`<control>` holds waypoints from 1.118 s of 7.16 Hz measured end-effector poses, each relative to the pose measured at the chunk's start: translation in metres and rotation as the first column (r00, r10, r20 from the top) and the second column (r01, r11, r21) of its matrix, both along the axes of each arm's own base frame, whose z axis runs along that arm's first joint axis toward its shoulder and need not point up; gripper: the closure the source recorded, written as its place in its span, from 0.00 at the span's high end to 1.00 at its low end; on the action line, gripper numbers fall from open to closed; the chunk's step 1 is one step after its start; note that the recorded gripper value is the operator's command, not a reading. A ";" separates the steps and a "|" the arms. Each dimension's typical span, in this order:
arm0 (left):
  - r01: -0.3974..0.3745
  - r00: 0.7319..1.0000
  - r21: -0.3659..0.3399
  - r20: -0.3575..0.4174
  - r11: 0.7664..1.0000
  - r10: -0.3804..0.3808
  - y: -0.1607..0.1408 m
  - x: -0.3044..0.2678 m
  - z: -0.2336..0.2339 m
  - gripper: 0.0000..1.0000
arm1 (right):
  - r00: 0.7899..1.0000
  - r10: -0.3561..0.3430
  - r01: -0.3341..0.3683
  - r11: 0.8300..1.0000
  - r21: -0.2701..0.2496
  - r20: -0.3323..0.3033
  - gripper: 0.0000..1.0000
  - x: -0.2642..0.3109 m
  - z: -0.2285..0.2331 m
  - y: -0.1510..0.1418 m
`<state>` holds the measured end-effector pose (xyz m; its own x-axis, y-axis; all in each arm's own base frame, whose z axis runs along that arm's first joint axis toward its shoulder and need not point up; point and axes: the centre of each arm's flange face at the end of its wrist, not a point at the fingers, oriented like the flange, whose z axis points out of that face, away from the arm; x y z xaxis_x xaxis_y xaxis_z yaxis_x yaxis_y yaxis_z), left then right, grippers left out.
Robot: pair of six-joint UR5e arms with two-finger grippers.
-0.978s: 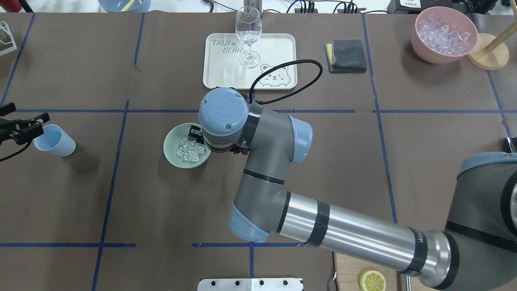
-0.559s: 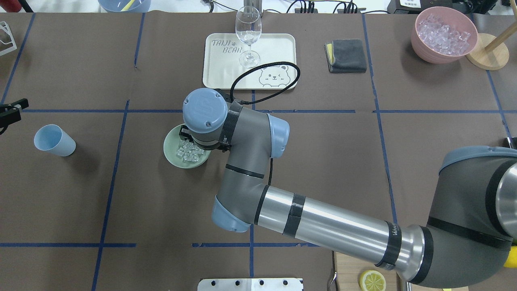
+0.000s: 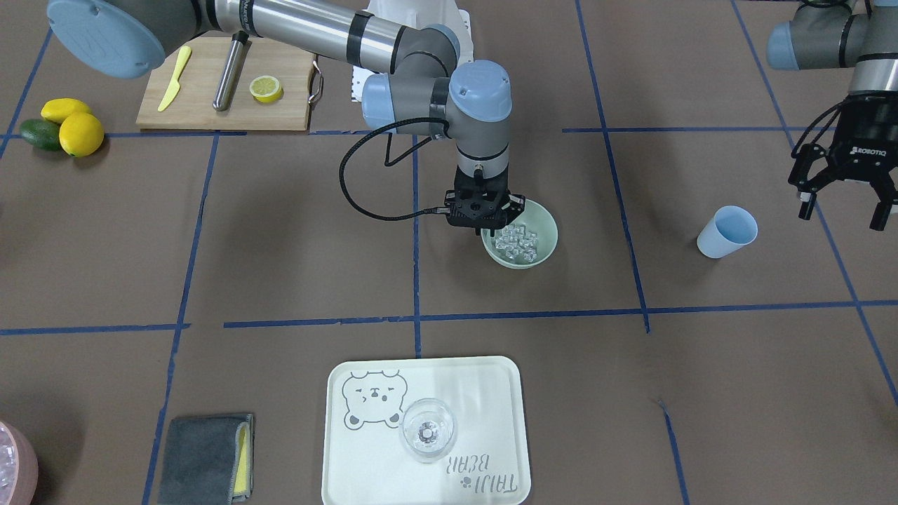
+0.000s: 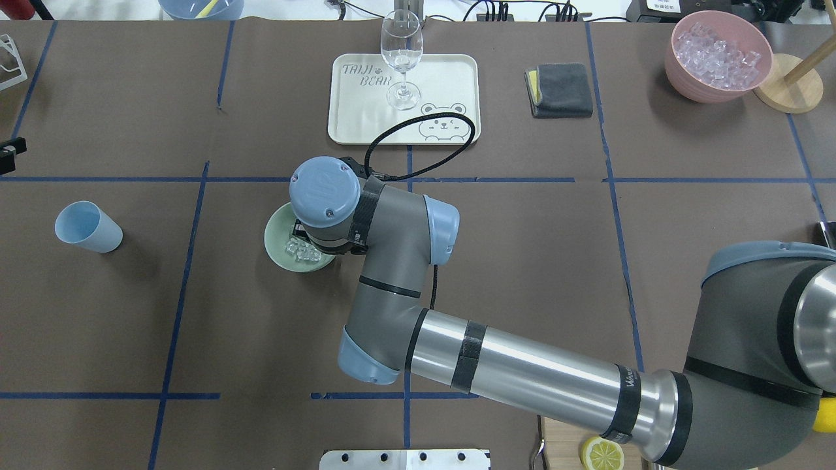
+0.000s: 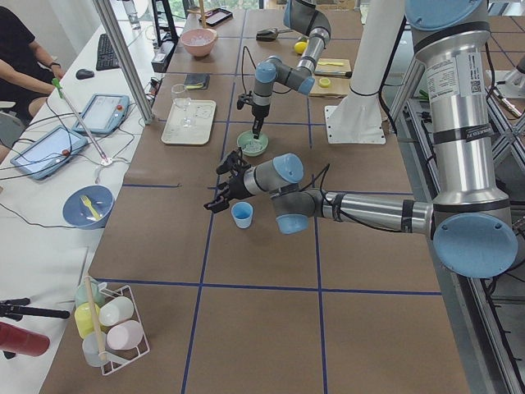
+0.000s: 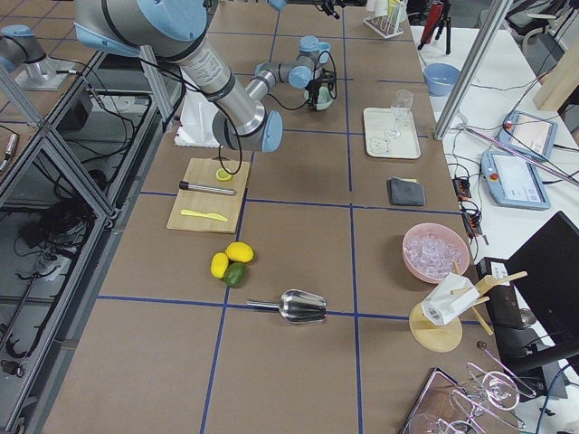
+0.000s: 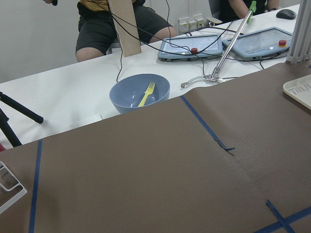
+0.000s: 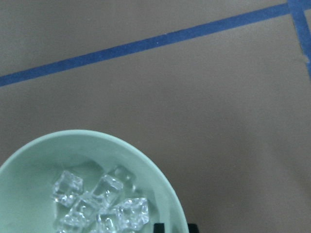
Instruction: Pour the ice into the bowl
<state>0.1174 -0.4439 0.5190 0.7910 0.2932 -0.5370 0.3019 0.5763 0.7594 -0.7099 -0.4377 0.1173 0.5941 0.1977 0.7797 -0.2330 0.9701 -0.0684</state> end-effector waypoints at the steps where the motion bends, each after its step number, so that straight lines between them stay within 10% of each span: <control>1: -0.014 0.999 -0.018 0.032 1.000 0.014 -0.010 -0.008 -0.002 1.00 | 1.000 -0.010 0.010 1.000 0.010 0.003 0.00 0.000 -0.003 0.001; 4: -0.105 0.986 -0.115 0.118 0.988 0.118 -0.042 -0.039 -0.006 1.00 | 0.996 -0.023 0.020 0.999 0.037 0.083 0.00 0.032 -0.033 0.005; 8: -0.244 0.946 -0.265 0.148 0.933 0.289 -0.045 -0.071 0.021 1.00 | 0.989 0.005 -0.012 0.999 0.046 0.149 0.00 0.215 0.026 0.027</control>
<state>0.0465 -0.4886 0.5401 0.7917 0.3870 -0.4727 -0.0179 0.7881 0.6153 -0.4951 -0.4108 0.1435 0.4689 0.1635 0.8680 -0.2322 0.9710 -0.0574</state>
